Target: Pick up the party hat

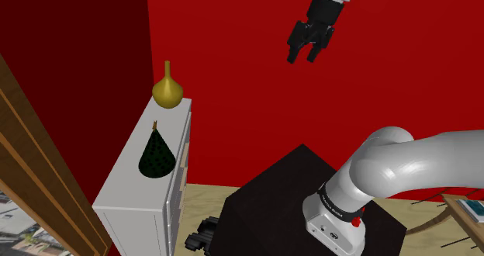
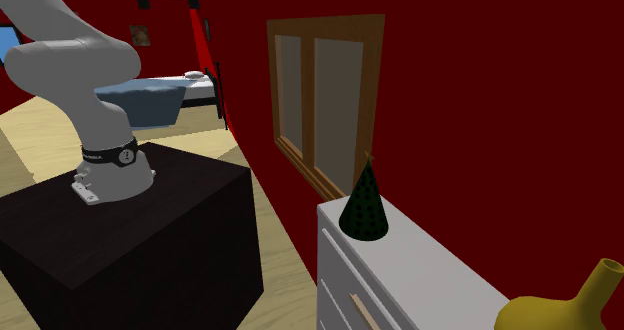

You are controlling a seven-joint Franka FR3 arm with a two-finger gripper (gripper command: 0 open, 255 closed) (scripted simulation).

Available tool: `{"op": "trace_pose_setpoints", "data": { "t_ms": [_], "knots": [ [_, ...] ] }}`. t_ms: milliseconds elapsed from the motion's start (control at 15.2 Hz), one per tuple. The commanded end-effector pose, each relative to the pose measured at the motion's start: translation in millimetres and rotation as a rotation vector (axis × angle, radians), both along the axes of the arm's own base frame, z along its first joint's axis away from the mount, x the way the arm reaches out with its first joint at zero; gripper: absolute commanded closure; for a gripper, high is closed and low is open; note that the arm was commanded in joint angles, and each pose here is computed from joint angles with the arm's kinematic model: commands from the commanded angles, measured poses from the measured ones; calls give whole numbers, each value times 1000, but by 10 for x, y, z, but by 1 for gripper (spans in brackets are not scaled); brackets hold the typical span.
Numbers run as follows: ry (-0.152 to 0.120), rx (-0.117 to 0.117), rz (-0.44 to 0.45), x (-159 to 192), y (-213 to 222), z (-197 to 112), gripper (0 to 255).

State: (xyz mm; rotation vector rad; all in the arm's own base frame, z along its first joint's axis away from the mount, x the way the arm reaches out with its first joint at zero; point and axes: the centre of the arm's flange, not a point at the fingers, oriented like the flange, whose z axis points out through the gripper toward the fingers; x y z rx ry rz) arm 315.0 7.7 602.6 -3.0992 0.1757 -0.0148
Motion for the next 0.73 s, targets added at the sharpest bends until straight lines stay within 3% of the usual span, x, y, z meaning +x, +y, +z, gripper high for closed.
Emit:
{"op": "trace_pose_setpoints", "data": {
  "t_ms": [0, 660],
  "knots": [
    [0, 0, 0, 0, 0, 0, 0],
    [15, 6, -86, 676, 822, -787, 0]
  ]
}}
